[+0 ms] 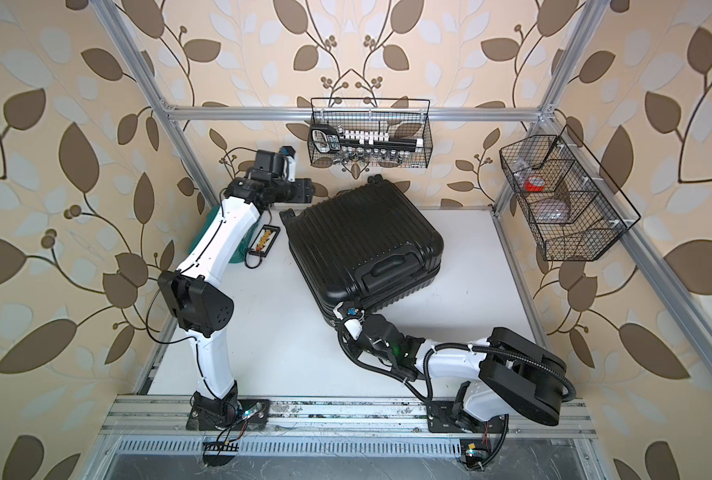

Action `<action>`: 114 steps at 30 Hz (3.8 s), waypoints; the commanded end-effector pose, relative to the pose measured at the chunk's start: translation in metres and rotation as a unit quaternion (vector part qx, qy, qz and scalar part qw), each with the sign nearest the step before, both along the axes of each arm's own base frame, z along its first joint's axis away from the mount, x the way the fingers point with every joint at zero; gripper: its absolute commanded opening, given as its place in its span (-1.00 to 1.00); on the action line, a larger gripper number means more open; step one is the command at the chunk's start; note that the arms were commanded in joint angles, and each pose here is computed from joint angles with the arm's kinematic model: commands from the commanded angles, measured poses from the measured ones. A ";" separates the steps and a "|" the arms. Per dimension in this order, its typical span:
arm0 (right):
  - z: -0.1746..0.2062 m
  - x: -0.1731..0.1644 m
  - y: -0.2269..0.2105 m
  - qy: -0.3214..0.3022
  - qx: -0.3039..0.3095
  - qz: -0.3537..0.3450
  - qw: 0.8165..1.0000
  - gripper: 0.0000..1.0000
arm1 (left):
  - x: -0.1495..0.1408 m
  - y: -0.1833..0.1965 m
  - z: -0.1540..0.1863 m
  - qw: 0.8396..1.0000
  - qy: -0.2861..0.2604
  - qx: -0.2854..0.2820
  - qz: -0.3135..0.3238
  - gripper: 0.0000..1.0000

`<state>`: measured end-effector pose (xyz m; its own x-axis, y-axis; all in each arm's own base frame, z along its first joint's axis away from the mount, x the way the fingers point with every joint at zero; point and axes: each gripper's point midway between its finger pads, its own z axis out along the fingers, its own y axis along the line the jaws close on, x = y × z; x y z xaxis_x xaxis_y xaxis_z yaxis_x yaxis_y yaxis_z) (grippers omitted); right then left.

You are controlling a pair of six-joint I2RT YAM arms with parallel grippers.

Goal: Close the suitcase zippers
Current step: Zip the zipper on the suitcase.

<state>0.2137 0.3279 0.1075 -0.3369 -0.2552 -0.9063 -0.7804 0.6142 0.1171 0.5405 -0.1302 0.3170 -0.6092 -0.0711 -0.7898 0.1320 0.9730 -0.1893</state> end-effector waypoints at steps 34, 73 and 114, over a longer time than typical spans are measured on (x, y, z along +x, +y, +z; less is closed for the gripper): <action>0.004 0.031 -0.085 0.022 -0.018 -0.144 0.989 -1.00 | -0.108 0.018 -0.163 0.933 0.337 0.070 -0.108 -0.27; -0.005 0.074 -0.181 0.078 0.070 -0.258 0.960 -0.21 | -0.192 -0.003 -0.033 0.975 0.097 0.123 -0.159 0.50; -0.014 0.088 -0.158 0.060 0.106 -0.183 0.975 -1.00 | -0.252 -0.119 -0.040 0.852 -0.087 0.203 -0.475 0.66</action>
